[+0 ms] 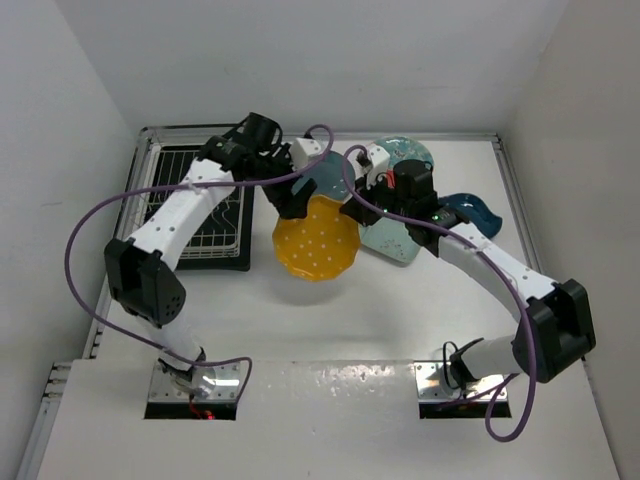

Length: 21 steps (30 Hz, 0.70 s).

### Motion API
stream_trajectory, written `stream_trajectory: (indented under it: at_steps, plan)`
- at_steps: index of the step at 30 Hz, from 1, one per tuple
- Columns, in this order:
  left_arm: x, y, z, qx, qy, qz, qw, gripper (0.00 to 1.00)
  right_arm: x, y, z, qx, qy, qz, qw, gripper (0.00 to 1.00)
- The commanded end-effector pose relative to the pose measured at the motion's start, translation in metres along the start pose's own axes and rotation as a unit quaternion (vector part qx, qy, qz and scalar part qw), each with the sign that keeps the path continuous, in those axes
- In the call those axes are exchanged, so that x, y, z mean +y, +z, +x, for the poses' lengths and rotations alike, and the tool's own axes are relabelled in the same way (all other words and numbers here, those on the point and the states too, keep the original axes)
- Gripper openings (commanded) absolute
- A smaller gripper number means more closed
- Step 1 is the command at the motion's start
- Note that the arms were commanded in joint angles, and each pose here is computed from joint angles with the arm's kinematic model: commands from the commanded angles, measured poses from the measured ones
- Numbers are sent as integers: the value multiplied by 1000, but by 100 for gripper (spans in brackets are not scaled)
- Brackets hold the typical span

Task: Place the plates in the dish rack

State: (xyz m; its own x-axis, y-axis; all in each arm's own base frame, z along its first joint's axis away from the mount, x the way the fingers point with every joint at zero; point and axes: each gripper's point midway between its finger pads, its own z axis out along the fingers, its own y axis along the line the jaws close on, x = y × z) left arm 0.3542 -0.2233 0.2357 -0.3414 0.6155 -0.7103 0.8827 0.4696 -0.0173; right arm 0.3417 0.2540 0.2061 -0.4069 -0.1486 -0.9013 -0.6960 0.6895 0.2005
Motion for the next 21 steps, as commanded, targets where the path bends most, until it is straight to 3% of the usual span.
stream_trajectory:
  at_steps: [1,2,5,6,9,16,17,18,19,21]
  plan:
    - [1,10,-23,-39,15,15,999,87,25,-22,-93,-140,-23,-62,988,0]
    - [3,13,-24,-38,15,16,999,84,25,-23,-97,-145,-26,-61,987,0]
    - [-1,18,-22,-35,16,35,999,57,15,-25,-103,-158,-20,-51,986,0]
    - [-2,20,-22,-34,18,43,998,39,12,-23,-101,-157,-16,-49,986,0]
    - [0,18,-19,-26,4,44,999,0,8,-19,-105,-167,-11,-51,985,0]
    - [30,-5,-36,-49,-33,-8,998,0,-7,-2,-105,-177,6,-34,984,2]
    - [34,-8,-39,-51,-38,-20,998,0,-15,2,-104,-176,10,-20,984,15]
    - [43,-14,-44,-59,-53,-41,996,0,-18,5,-103,-175,14,-12,984,57]
    - [58,-26,-52,-68,-56,-78,993,0,-25,4,-110,-182,16,8,983,73]
    - [74,-43,-59,-79,-79,-120,987,0,-52,9,-107,-169,44,69,982,95]
